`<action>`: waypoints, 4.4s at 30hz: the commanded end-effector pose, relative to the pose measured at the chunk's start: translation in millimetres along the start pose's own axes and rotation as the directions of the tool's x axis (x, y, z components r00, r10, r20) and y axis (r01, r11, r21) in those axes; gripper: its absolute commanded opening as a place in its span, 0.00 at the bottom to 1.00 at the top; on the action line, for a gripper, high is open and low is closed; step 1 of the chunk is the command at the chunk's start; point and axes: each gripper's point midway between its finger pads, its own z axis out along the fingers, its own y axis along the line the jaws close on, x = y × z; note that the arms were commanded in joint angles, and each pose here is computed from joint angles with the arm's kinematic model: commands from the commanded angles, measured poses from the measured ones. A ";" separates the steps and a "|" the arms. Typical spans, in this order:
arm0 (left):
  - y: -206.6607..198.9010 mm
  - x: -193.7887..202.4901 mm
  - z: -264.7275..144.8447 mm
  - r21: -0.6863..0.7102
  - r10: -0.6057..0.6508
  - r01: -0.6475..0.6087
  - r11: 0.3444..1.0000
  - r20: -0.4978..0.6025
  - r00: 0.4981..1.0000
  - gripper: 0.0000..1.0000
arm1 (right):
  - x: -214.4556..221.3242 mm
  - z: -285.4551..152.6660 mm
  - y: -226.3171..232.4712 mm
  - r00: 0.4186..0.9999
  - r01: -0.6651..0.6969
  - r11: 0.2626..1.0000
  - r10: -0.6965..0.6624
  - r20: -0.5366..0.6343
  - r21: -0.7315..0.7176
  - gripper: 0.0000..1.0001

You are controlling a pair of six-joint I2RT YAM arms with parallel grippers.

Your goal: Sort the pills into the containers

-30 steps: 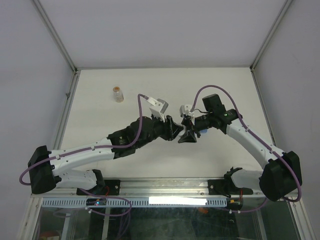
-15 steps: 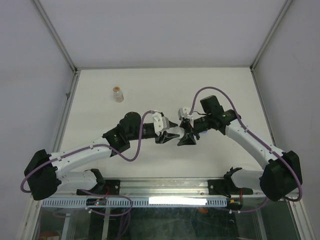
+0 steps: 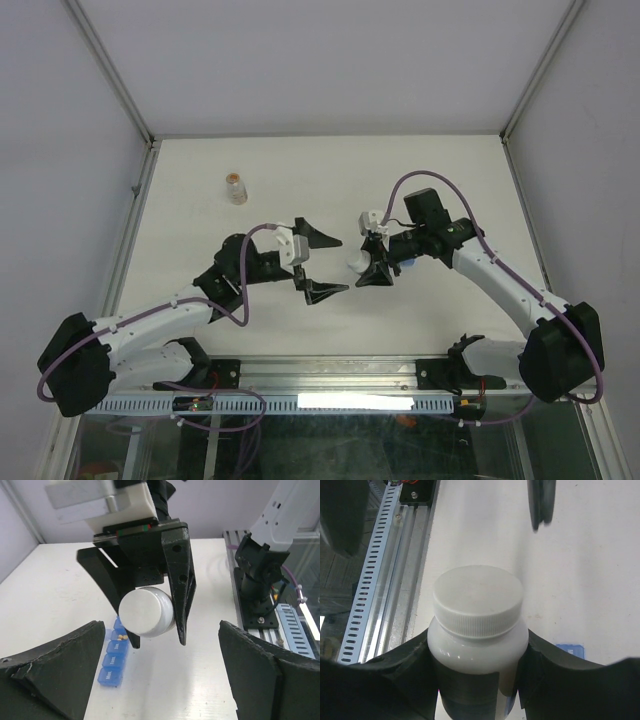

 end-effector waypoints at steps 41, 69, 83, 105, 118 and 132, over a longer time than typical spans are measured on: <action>23.8 -14.3 28.5 -0.553 -0.603 0.543 0.632 0.089 0.793 0.54 | -24.5 -4.8 -9.2 0.996 0.073 0.997 -0.074 0.043 0.024 0.00; -32.2 31.3 30.4 0.178 0.267 -0.236 0.955 -0.179 0.947 0.39 | -26.1 -5.4 -7.9 0.996 0.077 0.997 -0.078 0.047 0.022 0.00; 3.0 -0.8 11.4 -0.113 0.112 -0.123 0.986 -0.096 0.989 0.99 | -25.5 -5.4 -7.7 0.996 0.079 0.997 -0.080 0.045 0.022 0.00; 18.8 -24.3 -22.0 -0.396 -0.625 0.695 0.600 0.311 0.716 0.82 | -20.6 -3.2 -10.7 0.997 0.063 0.998 -0.064 0.034 0.022 0.00; 30.5 -20.4 13.1 -0.607 -0.570 0.520 0.601 0.129 0.811 0.78 | -20.7 -3.5 -11.1 0.997 0.064 0.998 -0.065 0.033 0.024 0.00; 18.1 -14.3 31.6 -0.552 -0.586 0.513 0.658 0.052 0.808 0.46 | -21.2 -3.4 -10.6 0.997 0.066 0.998 -0.067 0.035 0.023 0.00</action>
